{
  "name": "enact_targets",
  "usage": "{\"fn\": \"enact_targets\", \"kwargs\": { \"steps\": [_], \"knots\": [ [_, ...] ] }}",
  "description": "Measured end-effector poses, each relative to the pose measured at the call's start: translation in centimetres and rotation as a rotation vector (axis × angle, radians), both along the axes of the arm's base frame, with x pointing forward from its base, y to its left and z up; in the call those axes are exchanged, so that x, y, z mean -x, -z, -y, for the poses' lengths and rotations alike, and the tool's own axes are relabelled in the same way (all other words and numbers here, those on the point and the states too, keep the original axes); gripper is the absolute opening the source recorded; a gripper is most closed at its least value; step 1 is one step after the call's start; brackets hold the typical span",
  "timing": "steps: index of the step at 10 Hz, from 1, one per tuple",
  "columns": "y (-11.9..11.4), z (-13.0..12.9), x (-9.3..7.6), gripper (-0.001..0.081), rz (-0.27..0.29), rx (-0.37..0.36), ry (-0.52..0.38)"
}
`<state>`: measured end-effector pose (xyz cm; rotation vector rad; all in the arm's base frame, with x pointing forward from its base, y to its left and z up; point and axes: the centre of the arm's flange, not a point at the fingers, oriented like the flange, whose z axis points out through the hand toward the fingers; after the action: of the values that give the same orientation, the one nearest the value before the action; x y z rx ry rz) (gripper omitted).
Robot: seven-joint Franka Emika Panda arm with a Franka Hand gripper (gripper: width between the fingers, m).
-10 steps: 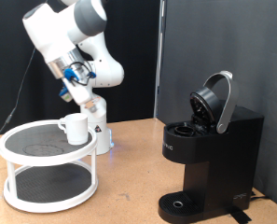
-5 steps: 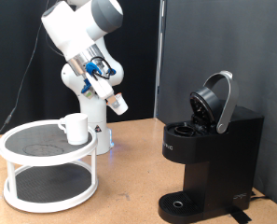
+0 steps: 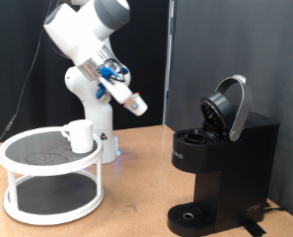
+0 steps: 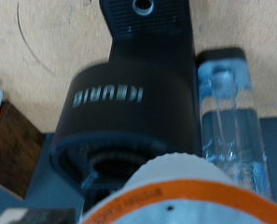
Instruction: Make a cup of coffee with the keurig machine
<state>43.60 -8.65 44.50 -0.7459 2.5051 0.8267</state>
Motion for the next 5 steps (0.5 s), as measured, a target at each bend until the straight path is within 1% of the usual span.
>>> {"fn": "enact_targets", "kwargs": {
  "steps": [2, 5],
  "knots": [
    [-1.0, -2.4, -1.5, 0.0367, 0.011, -0.023, -0.015],
    [-2.5, -5.5, -3.2, 0.0367, 0.022, -0.029, -0.022]
  ]
}}
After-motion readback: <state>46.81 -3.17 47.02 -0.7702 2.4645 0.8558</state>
